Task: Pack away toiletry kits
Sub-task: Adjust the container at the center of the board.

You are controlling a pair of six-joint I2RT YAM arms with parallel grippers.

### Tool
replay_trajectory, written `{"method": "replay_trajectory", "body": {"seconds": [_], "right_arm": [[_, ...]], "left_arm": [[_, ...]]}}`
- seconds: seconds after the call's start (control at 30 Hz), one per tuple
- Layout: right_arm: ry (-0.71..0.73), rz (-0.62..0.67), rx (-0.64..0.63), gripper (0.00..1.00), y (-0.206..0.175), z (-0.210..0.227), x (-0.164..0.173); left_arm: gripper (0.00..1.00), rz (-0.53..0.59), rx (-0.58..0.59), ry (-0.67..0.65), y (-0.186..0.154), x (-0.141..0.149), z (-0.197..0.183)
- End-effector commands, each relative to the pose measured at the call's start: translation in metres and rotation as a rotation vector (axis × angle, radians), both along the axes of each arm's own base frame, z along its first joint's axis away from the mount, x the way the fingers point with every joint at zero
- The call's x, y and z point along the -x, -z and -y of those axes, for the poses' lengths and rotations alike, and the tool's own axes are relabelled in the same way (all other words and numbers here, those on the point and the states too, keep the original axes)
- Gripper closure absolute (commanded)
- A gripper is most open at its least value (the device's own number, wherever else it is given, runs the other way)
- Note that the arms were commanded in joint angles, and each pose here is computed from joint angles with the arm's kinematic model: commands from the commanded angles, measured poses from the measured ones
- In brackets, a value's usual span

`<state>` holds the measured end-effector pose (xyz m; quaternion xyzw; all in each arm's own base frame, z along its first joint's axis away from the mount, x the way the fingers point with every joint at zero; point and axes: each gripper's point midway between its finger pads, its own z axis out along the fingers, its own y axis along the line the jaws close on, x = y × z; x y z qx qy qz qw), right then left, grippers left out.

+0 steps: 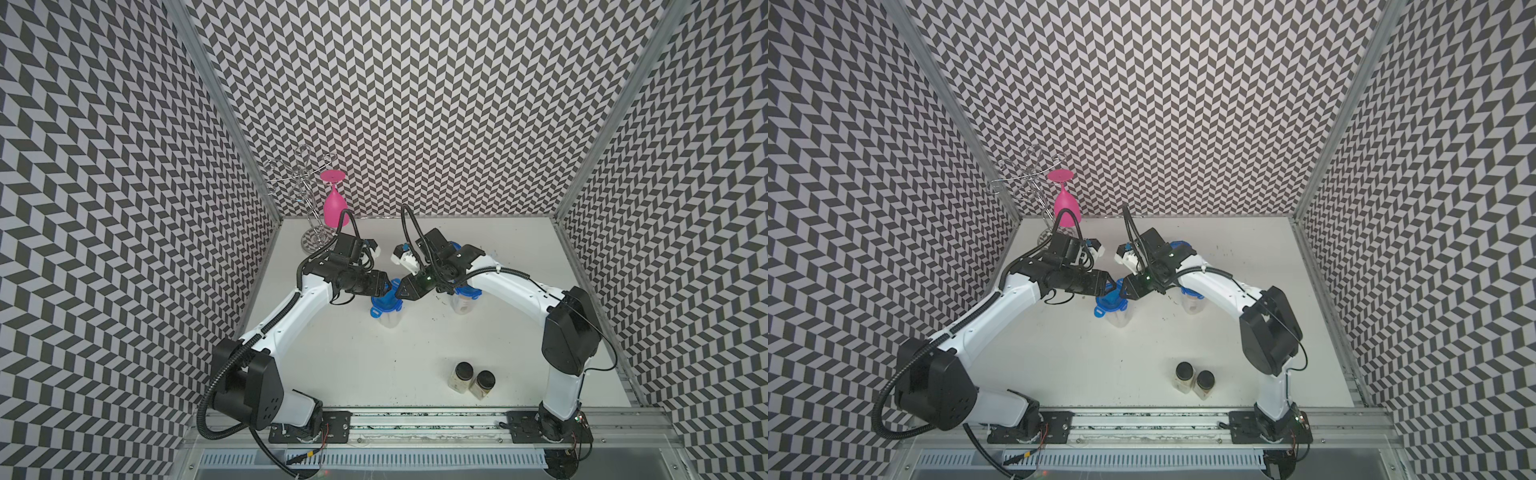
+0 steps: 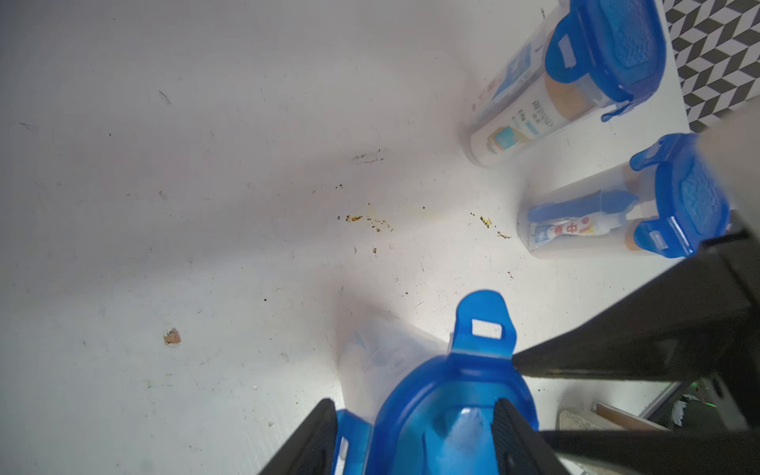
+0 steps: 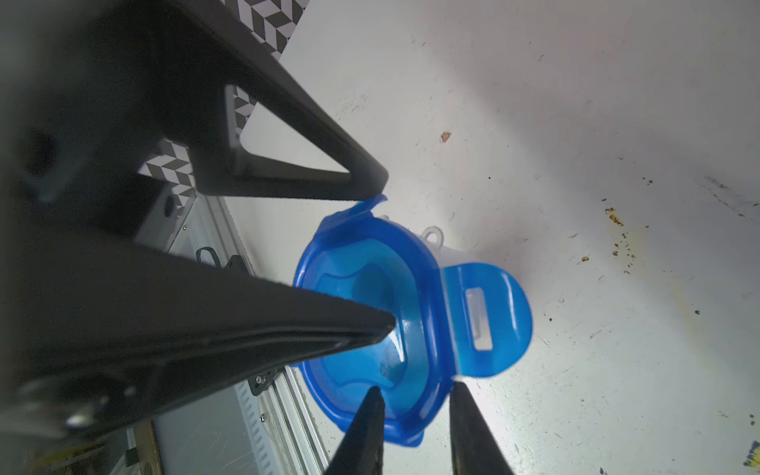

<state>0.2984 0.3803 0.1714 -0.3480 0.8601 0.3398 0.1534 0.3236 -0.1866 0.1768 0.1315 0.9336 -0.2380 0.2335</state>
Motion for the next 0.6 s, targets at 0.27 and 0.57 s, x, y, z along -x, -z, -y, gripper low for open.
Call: {"method": "replay_trajectory", "body": {"seconds": [0.27,0.57], "right_arm": [[0.062,0.137,0.025,0.64,-0.032,0.005,-0.025],[0.005,0.14,-0.053,0.72,-0.055,-0.003,-0.005]], "left_arm": [[0.26,0.054,-0.036,-0.048,-0.009,-0.011,-0.011],[0.32,0.075,-0.02,-0.059,-0.028,-0.006,-0.019]]}}
